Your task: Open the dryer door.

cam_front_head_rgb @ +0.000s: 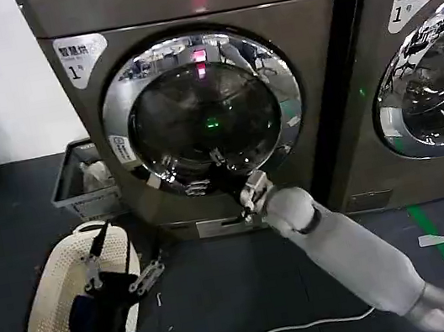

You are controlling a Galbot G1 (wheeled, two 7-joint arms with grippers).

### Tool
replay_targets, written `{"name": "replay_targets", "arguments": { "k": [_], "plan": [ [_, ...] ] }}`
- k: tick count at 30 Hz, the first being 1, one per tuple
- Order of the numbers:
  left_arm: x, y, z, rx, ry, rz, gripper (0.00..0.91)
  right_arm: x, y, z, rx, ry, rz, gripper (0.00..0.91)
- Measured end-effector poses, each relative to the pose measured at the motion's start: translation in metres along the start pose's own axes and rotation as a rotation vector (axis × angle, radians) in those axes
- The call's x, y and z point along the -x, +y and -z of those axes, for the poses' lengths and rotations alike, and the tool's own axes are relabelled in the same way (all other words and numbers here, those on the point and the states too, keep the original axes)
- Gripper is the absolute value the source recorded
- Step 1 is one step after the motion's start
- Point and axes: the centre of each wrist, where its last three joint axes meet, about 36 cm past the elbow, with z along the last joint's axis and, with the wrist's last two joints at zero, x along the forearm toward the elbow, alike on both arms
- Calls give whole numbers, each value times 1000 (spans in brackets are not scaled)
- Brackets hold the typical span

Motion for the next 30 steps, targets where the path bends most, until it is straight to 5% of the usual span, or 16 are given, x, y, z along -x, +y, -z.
{"name": "replay_targets", "arguments": {
  "k": [30],
  "plan": [
    [2,1,-5,1,4,3,907,82,-3,0,-25,11,29,907]
  ]
}}
